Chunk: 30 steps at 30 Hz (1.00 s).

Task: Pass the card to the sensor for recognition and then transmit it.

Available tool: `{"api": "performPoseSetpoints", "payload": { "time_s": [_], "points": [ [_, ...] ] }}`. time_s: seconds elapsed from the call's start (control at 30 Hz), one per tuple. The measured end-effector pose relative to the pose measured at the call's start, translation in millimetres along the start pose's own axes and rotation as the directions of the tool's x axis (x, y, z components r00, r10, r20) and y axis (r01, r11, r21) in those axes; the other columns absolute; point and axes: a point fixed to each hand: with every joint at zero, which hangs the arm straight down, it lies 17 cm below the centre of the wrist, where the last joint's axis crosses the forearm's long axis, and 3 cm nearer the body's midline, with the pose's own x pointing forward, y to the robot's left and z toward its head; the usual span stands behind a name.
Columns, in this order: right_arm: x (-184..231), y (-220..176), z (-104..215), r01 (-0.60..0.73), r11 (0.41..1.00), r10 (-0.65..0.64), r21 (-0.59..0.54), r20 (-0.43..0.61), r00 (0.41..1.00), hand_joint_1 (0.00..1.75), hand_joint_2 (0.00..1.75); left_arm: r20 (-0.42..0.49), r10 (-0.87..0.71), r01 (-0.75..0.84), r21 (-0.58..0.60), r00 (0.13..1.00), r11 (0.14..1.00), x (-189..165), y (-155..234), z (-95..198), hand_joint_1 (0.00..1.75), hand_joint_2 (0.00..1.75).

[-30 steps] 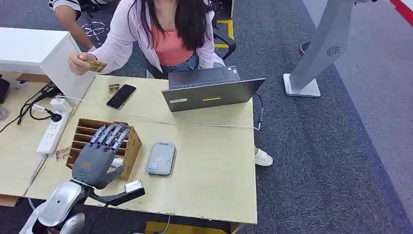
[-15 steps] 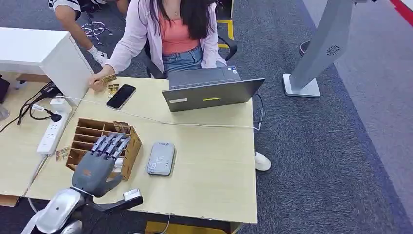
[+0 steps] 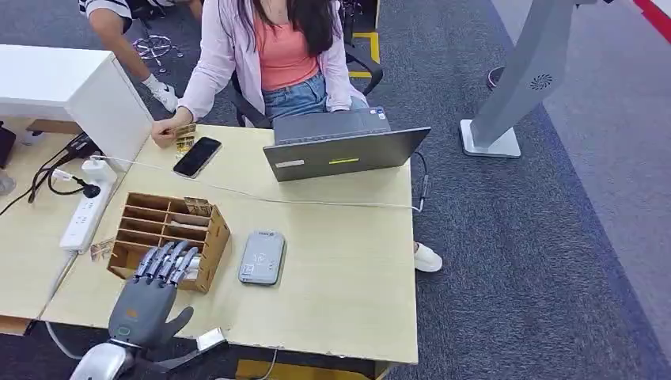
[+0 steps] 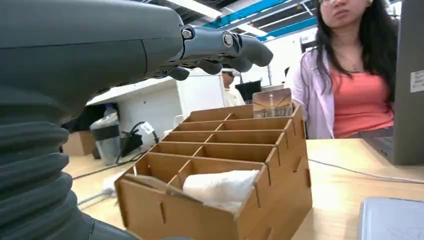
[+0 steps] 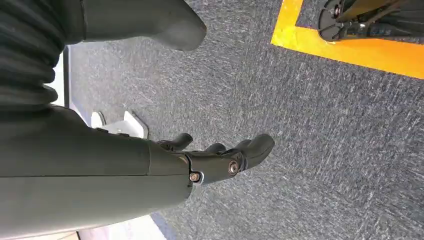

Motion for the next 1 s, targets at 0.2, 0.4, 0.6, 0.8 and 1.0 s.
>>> {"api": "performPoseSetpoints", "payload": {
  "time_s": [0.2,0.4,0.6,0.8,1.0],
  "points": [
    [-1.0,0.5,0.1,0.003,1.000,-0.003,0.001,-0.004,1.000,0.00,1.75,-0.054,0.043,-0.042,0.021,0.998,0.999,-1.6,-3.2,16.9,0.00,1.75],
    [-2.0,0.4,0.1,-0.005,1.000,0.005,0.000,-0.010,1.000,0.00,1.75,-0.120,0.012,-0.005,0.063,0.993,0.998,-15.7,4.0,20.0,0.00,1.75],
    [-2.4,0.1,0.0,-0.013,1.000,0.013,-0.001,-0.011,1.000,0.00,1.75,-0.170,0.017,-0.003,0.086,0.985,0.996,-29.8,10.3,17.8,0.00,1.75],
    [-2.5,0.3,0.1,-0.011,1.000,0.011,0.000,-0.011,1.000,0.00,1.75,-0.191,0.023,-0.005,0.091,0.981,0.996,-35.8,11.1,17.5,0.00,1.75],
    [-2.5,0.4,0.1,-0.013,1.000,0.013,0.000,-0.011,1.000,0.00,1.75,-0.204,0.025,-0.006,0.096,0.979,0.995,-39.9,12.8,16.6,0.00,1.75]
  ]
}}
